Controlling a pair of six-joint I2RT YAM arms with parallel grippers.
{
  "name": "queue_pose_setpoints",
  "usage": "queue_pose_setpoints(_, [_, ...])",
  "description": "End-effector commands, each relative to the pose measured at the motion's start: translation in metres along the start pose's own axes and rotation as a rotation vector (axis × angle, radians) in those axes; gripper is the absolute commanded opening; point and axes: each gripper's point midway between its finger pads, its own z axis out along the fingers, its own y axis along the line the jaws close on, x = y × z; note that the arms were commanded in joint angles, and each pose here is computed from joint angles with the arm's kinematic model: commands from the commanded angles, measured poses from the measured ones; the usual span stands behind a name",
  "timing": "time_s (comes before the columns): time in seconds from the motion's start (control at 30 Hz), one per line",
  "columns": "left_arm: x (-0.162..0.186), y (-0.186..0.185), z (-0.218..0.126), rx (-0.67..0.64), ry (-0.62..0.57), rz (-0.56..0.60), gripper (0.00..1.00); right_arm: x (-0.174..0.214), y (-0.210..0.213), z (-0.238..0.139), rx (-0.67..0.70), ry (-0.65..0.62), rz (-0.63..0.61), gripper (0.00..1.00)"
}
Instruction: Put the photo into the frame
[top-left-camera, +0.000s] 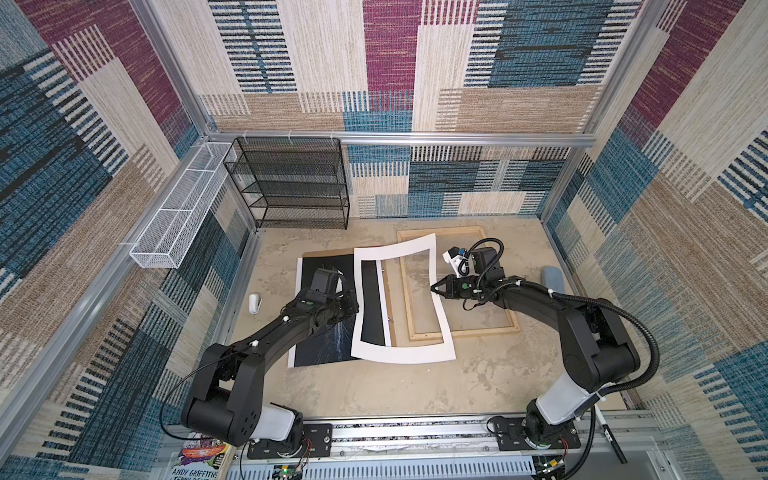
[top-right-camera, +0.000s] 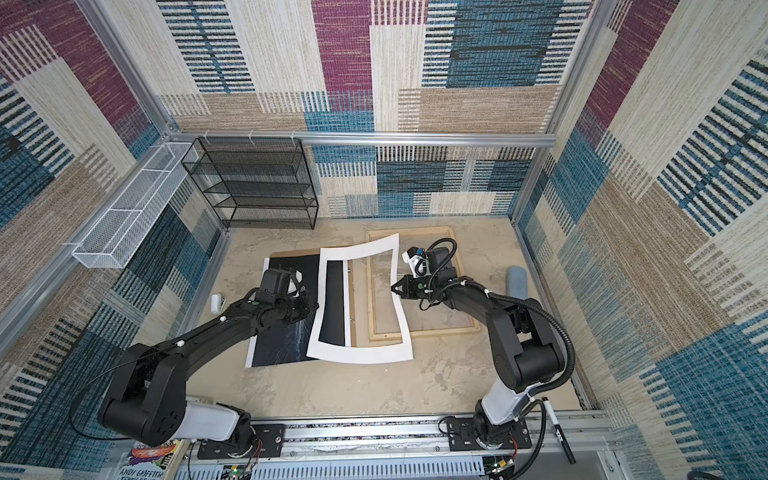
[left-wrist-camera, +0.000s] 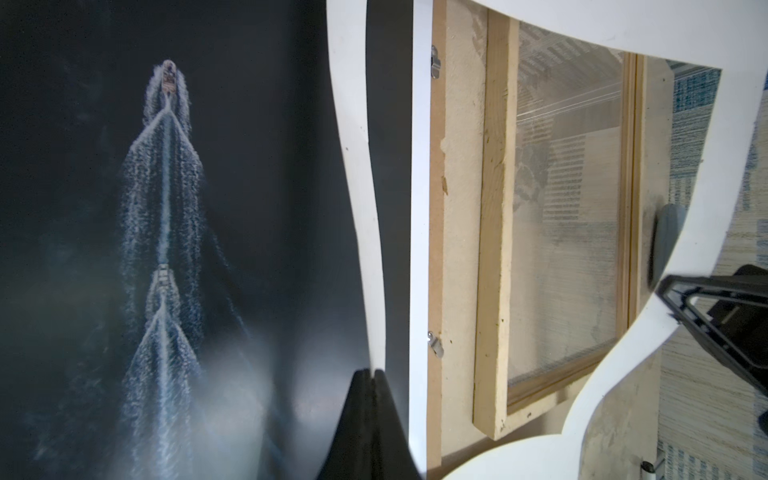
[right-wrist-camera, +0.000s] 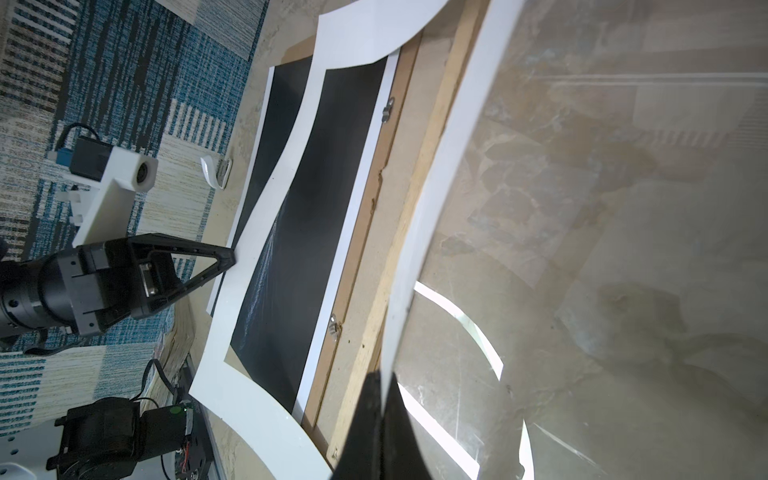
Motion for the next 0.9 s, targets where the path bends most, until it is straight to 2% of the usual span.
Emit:
queue_pose_setpoints(0.0, [-0.002,-0.014,-0.010,0.046,0.003,0.031,0.00,-0.012,0.009,-0.010,0.012,-0.024,-0.041,0.00])
queue_pose_setpoints(0.23, [-0.011,-0.043,-0.031,0.102,-0.045,0.066,0.00,-0.029,0.009,-0.028,0.068,-0.023,-0.083,0.00])
queue_pose_setpoints(0.4, [-0.020,-0.063,-0.032,0.131,-0.077,0.091,0.00,-0.041,-0.002,-0.040,0.107,-0.020,-0.080,0.00])
queue_pose_setpoints(0.63, [-0.029,-0.087,-0.015,0.165,-0.078,0.124,0.00,-0.068,-0.017,-0.070,0.210,-0.052,-0.109,0.00])
queue_pose_setpoints(0.87, [-0.034,-0.105,0.021,0.197,-0.089,0.113,0.00,-0.085,-0.048,-0.086,0.345,-0.043,-0.110,0.00])
